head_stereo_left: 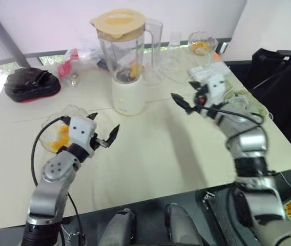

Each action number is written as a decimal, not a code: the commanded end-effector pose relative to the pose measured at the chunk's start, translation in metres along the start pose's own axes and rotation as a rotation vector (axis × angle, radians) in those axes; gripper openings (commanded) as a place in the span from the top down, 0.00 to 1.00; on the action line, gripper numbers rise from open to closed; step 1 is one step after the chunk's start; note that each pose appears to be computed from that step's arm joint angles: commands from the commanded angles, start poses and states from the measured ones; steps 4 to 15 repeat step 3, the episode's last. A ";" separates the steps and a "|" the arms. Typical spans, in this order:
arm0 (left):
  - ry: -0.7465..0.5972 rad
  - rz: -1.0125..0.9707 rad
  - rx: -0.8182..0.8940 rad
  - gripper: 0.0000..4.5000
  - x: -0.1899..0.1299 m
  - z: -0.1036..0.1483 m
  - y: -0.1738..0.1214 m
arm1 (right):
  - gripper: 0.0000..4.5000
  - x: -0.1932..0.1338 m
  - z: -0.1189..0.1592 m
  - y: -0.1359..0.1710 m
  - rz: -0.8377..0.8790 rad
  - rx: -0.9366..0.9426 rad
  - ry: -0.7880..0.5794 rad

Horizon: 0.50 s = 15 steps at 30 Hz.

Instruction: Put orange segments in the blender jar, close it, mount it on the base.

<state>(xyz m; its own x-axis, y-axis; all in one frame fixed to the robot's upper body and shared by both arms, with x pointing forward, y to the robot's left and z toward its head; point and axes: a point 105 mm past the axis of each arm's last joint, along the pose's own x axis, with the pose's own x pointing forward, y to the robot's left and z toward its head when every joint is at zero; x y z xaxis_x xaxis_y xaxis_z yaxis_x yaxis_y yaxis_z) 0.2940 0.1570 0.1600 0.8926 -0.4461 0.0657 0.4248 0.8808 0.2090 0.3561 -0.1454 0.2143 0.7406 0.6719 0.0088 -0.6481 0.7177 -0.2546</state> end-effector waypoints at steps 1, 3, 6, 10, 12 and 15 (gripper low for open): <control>-0.043 -0.034 0.015 0.00 -0.010 0.021 0.003 | 0.02 -0.028 0.020 0.030 0.197 -0.014 -0.002; -0.029 -0.065 0.019 0.00 -0.016 0.023 0.003 | 0.02 -0.042 0.019 0.033 0.228 0.011 0.033; -0.029 -0.065 0.019 0.00 -0.016 0.023 0.003 | 0.02 -0.042 0.019 0.033 0.228 0.011 0.033; -0.029 -0.065 0.019 0.00 -0.016 0.023 0.003 | 0.02 -0.042 0.019 0.033 0.228 0.011 0.033; -0.029 -0.065 0.019 0.00 -0.016 0.023 0.003 | 0.02 -0.042 0.019 0.033 0.228 0.011 0.033; -0.029 -0.065 0.019 0.00 -0.016 0.023 0.003 | 0.02 -0.042 0.019 0.033 0.228 0.011 0.033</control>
